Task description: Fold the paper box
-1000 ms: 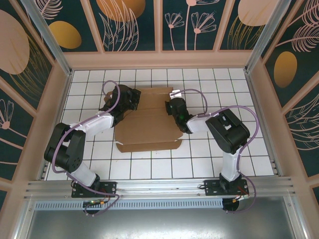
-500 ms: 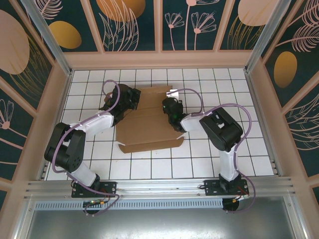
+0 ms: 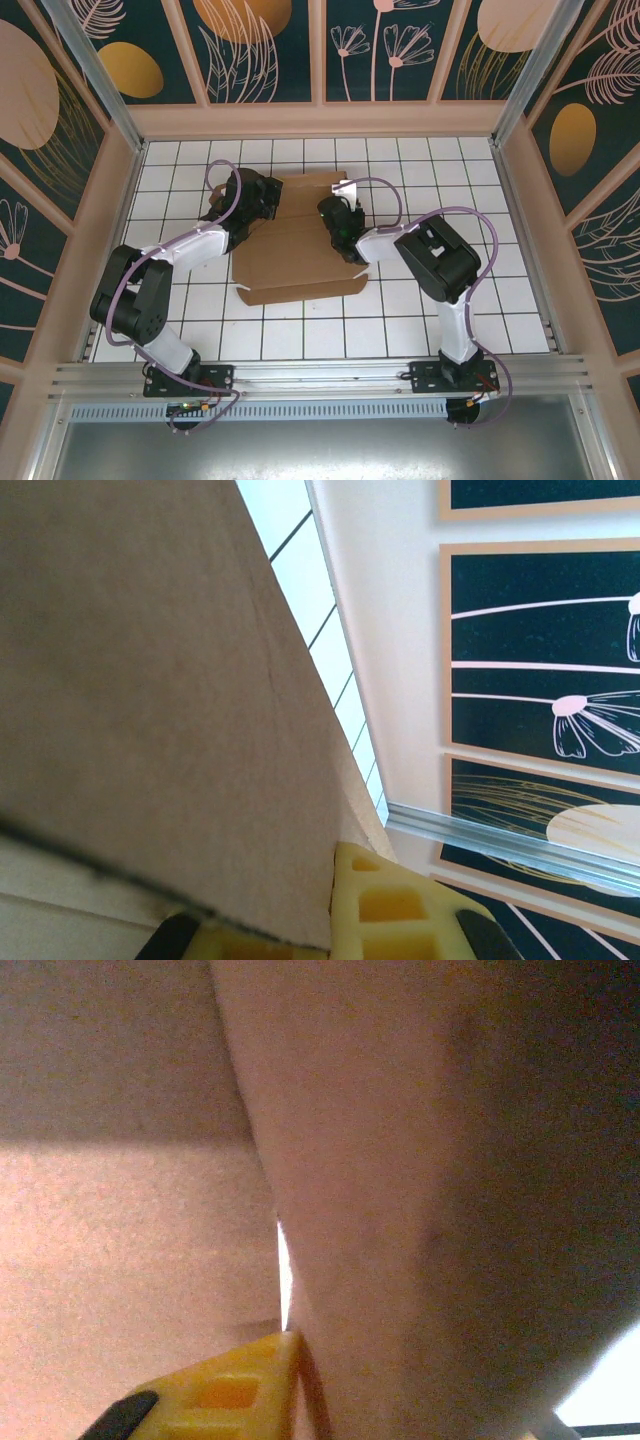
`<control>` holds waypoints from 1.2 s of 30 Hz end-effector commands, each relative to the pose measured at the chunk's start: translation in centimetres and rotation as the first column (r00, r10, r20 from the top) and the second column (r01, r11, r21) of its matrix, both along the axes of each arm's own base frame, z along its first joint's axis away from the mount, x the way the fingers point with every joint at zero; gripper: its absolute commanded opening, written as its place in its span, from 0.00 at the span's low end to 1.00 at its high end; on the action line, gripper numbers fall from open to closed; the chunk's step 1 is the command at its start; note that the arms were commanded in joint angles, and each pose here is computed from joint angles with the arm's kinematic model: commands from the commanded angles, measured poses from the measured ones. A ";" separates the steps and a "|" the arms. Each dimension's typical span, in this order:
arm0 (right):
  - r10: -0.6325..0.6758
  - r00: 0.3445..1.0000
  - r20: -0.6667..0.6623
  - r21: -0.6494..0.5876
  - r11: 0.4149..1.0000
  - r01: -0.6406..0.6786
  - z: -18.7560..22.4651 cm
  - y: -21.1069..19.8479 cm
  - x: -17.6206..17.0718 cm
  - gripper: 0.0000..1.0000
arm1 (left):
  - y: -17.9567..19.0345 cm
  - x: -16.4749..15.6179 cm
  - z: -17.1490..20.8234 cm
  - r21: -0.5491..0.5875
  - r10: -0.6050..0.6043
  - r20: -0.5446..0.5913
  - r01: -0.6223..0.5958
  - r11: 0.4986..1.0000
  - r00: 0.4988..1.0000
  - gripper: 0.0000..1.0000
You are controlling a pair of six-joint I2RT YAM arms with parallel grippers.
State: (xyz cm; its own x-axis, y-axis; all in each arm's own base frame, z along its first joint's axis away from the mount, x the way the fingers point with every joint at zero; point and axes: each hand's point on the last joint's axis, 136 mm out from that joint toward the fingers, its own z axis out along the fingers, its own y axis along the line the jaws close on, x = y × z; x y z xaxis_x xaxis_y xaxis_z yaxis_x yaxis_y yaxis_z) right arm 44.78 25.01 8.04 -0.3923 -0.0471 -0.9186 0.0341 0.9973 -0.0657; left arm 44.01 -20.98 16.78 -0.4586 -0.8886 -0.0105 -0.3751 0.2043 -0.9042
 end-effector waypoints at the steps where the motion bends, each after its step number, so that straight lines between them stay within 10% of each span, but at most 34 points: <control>1: -0.037 0.999 -0.021 -0.028 0.999 0.036 -0.3 -1.6 -0.4 0.05 | -0.8 -2.0 -3.1 0.044 -0.077 -0.110 0.083 0.996 0.991 0.00; 9: -0.055 0.998 -0.020 -0.047 0.997 0.054 -0.2 -1.6 -0.1 0.00 | -2.0 -2.2 -3.3 0.016 -0.125 -0.106 0.127 0.992 0.987 0.00; 20: -0.072 0.997 0.003 -0.043 0.996 0.072 0.6 -3.5 -0.9 0.00 | -2.4 -4.0 -0.8 0.047 -0.226 -0.024 0.227 0.973 0.974 0.74; 25: -0.085 0.996 0.027 -0.045 0.995 0.086 1.2 -5.1 -0.9 0.00 | -2.3 -6.3 1.4 0.046 -0.291 0.045 0.289 0.956 0.956 0.83; 30: -0.060 0.998 0.012 0.008 0.998 0.060 1.3 -7.1 -0.9 0.00 | -0.4 -9.0 3.7 0.285 -0.387 0.117 0.343 0.895 0.914 0.79; 36: -0.014 1.000 0.003 0.027 1.000 0.014 1.5 -8.9 -1.4 0.00 | 5.1 -11.0 8.1 0.670 -0.446 0.117 0.261 0.695 0.887 0.80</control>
State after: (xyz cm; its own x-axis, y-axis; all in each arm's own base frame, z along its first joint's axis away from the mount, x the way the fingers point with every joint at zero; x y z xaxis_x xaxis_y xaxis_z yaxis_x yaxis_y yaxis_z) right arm 43.60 16.10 8.15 -0.4202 -0.0105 -0.9074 0.0880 0.9947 -0.0523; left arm 33.76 -18.92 24.66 -0.6616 -0.5667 -0.4910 0.0217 0.6401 -0.7680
